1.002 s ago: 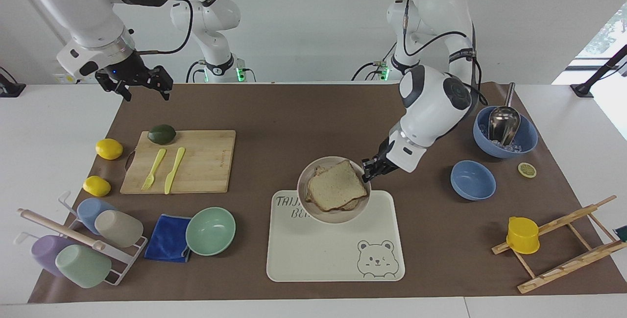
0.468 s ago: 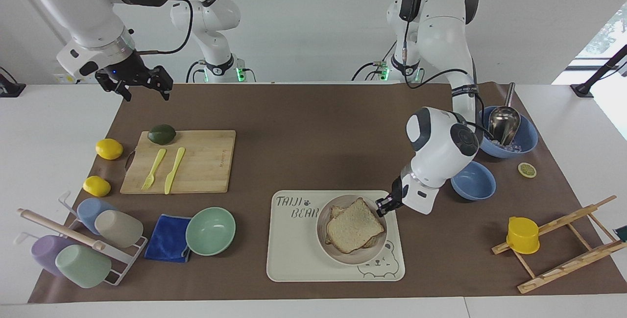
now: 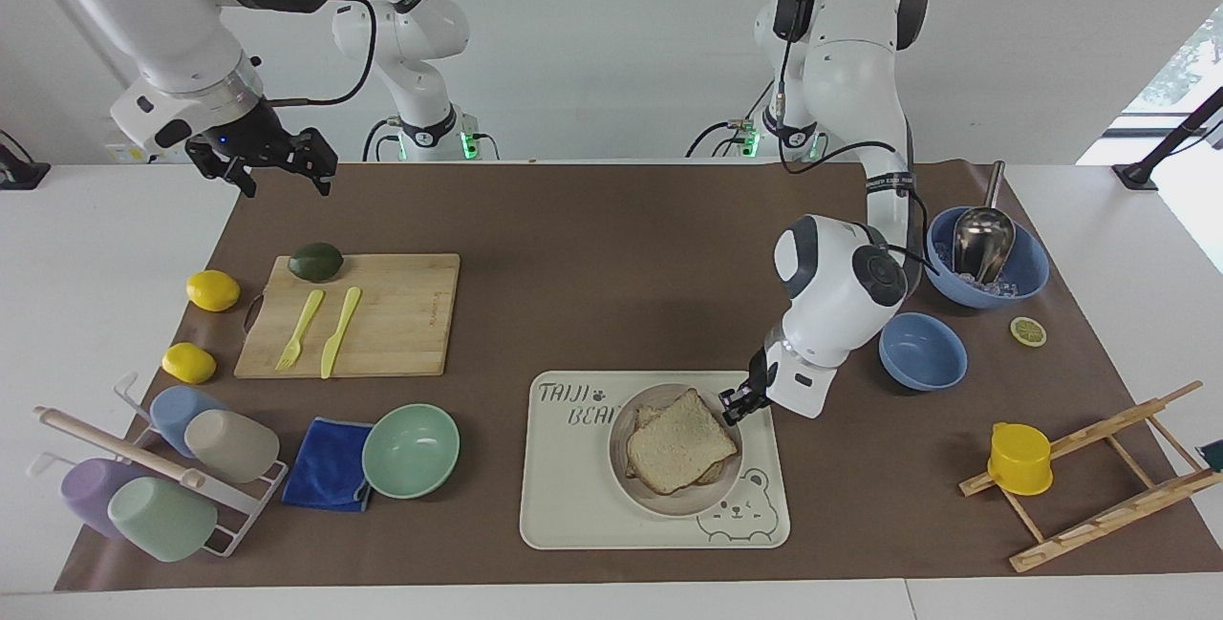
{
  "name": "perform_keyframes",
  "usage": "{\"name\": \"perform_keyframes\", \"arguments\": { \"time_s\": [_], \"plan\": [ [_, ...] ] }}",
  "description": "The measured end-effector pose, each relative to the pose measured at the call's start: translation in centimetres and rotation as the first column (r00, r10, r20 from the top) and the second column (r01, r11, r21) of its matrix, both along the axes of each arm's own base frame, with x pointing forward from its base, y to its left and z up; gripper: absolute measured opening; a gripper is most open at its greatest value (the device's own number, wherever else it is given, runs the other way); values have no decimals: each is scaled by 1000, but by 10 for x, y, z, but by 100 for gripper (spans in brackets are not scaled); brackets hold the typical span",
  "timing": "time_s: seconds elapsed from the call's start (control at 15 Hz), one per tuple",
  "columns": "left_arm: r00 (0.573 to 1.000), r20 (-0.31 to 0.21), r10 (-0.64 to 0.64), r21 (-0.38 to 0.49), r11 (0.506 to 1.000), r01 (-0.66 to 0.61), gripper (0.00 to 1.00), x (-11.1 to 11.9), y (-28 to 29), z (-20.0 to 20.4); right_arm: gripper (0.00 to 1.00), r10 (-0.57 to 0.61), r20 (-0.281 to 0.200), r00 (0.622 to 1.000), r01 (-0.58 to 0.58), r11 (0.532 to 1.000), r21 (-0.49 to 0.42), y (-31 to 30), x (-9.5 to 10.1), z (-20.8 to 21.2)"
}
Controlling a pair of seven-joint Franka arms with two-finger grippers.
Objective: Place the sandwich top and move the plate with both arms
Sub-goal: 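Slide the plate onto the bear tray with the left gripper, then release the plate and draw the left gripper back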
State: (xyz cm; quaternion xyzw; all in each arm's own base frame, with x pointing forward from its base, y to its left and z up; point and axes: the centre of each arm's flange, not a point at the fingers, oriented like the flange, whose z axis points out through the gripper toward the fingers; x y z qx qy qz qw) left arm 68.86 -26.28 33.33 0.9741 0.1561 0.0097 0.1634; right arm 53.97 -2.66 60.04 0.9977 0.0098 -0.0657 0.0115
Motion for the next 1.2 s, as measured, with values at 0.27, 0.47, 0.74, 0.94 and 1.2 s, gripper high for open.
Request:
{"name": "perform_keyframes", "arguments": {
  "time_s": [0.27,0.47,0.74,0.94,1.2],
  "plan": [
    [1000,10,0,-2,1000,0,53,0,0,6,100,0,0,1000,0,1000,0,0,0,0],
    [1000,22,-12,30,999,11,87,2,6,9,100,0,0,1000,0,1000,0,0,0,0],
    [998,56,-13,79,997,8,100,8,36,41,100,0,0,1000,0,1000,0,0,0,0],
    [996,86,-30,141,990,17,100,5,64,91,100,0,0,1000,0,1000,0,0,0,0],
    [994,102,-44,233,972,19,100,-8,97,149,100,0,0,1000,0,1000,0,0,0,0]
  ]
}}
